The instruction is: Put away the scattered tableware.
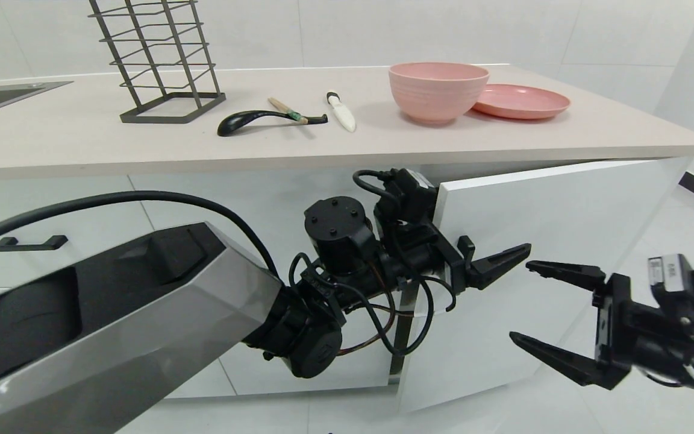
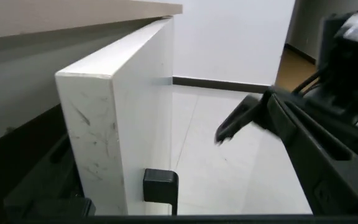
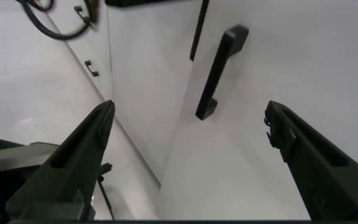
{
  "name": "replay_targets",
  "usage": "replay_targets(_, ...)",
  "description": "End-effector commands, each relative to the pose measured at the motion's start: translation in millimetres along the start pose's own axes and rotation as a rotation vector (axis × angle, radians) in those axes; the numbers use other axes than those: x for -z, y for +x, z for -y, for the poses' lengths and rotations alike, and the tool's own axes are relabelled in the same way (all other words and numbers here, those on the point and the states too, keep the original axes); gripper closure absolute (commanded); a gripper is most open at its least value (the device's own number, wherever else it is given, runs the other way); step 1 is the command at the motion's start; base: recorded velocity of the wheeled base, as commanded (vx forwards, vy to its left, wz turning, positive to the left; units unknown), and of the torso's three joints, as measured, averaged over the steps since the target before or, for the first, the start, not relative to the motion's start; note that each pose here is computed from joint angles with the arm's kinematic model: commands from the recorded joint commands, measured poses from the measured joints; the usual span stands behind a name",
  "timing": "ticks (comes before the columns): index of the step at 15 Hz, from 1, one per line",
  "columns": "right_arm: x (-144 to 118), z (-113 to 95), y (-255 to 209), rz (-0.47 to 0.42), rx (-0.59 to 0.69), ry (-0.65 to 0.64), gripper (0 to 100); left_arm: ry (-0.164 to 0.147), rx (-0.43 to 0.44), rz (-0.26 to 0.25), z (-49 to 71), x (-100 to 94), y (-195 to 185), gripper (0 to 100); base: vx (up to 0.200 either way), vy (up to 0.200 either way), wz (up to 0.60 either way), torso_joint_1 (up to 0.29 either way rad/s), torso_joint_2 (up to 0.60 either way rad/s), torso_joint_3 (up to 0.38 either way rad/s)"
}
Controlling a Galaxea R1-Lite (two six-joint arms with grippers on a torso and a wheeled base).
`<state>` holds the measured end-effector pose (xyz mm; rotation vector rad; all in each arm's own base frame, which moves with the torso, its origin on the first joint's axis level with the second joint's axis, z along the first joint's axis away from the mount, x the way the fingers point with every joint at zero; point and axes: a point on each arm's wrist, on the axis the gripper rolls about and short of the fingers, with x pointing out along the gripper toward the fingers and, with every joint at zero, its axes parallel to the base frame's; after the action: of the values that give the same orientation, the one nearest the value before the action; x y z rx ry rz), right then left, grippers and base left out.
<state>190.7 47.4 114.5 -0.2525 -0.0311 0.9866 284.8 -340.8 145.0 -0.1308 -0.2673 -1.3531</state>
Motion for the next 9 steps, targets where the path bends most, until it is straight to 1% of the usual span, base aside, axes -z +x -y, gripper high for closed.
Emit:
replay_targets(1,-33.0,-31.1,-41.6,0.106,0.061,-0.124,0,-0.003,-0.007,-0.005,-0.9,3.7,0.3,0,0.000,0.000,0.00,0.000,0.00,0.000)
replay_targets(2,-43.3,-35.7,-49.5,0.147,0.088,-0.174,0,-0.007,-0.020,-0.012,-1.1,7.9,0.8,0,0.000,0.000,0.00,0.000,0.00,0.000)
replay_targets(3,-44.6,-35.7,-52.7,0.145,0.125,-0.184,0,-0.014,-0.038,-0.020,0.6,12.8,1.8,0,0.000,0.000,0.00,0.000,0.00,0.000)
replay_targets(4,-46.6,-35.1,-53.1,0.153,0.135,-0.192,0,-0.020,-0.043,-0.027,2.0,18.1,2.2,0,0.000,0.000,0.00,0.000,0.00,0.000)
replay_targets(5,-59.8,-31.4,-54.6,0.200,0.157,-0.246,0,-0.022,-0.042,-0.032,3.8,22.7,2.4,0,0.000,0.000,0.00,0.000,0.00,0.000)
replay_targets(6,-79.3,-24.7,-57.7,0.260,0.196,-0.317,0,-0.019,-0.040,-0.023,4.5,25.4,2.2,0,0.000,0.000,0.00,0.000,0.00,0.000)
replay_targets(7,-92.9,-20.7,-61.4,0.298,0.227,-0.369,0,-0.018,-0.040,-0.020,4.6,28.2,1.6,0,0.000,0.000,0.00,0.000,0.00,0.000)
replay_targets(8,-101.2,-18.7,-64.3,0.319,0.248,-0.401,0,-0.017,-0.040,-0.021,4.8,30.0,0.9,0,0.000,0.000,0.00,0.000,0.00,0.000)
replay_targets(9,-102.6,-18.3,-64.7,0.324,0.251,-0.407,0,-0.021,-0.036,-0.027,7.2,31.7,0.5,0,0.000,0.000,0.00,0.000,0.00,0.000)
